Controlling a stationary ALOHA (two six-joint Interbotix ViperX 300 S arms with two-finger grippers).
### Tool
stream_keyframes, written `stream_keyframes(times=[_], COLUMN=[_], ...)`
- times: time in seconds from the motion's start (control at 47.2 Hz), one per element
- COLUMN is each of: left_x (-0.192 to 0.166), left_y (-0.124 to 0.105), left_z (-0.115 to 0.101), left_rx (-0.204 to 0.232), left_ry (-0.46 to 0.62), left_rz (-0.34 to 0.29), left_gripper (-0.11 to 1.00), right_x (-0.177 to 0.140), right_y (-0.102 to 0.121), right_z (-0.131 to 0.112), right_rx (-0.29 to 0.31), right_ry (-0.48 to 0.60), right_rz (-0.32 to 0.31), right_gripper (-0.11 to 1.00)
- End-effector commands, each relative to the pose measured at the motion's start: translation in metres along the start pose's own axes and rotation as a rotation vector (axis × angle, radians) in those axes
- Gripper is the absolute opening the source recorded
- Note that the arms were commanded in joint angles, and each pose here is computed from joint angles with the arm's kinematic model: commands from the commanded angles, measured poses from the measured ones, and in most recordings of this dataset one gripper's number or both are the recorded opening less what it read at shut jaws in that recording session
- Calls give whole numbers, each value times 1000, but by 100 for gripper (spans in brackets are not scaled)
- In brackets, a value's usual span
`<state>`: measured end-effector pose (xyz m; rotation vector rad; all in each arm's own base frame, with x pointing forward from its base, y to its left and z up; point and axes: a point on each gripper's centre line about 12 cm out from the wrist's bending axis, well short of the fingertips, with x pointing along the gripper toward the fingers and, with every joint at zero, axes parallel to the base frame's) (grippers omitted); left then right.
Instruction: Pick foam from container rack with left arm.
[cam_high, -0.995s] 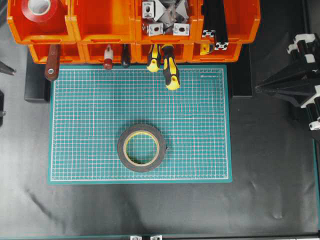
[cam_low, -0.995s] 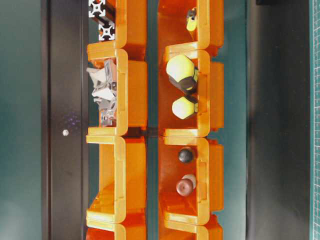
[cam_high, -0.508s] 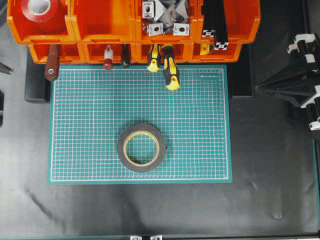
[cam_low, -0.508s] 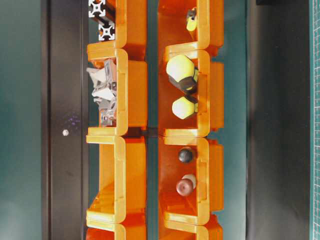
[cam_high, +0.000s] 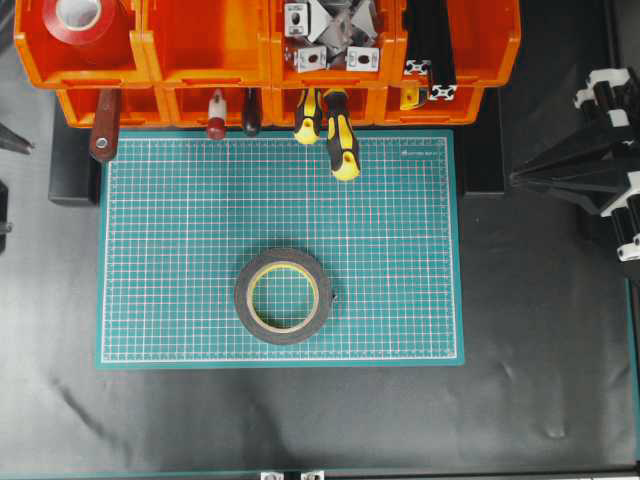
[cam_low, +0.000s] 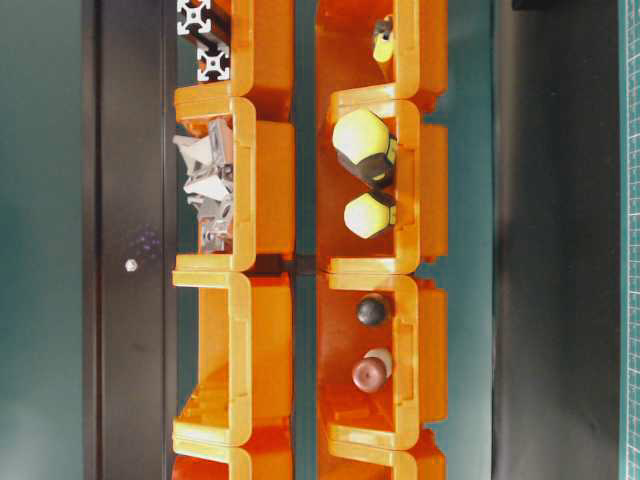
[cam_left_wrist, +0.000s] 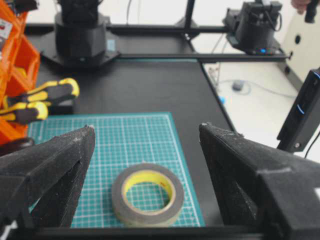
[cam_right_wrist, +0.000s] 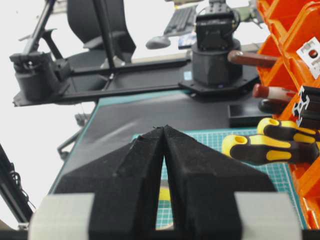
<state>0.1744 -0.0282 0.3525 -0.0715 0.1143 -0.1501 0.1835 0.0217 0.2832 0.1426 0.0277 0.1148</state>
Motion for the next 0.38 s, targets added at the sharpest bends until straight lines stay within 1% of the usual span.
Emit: stream_keyframes(times=[0.0,0.36], left_x=[3,-3], left_y=[-1,0], left_z=[2,-6], left_rx=[6,5], left_ry=[-6,-7], left_rz=[-3,-3], left_gripper=[81,81], right_x=[3,2], right_y=[1,1], right_z=[7,2], right_rx=[-2,5], right_ry=[-6,40], right_rz=[3,-3], right_gripper=[-1,-1])
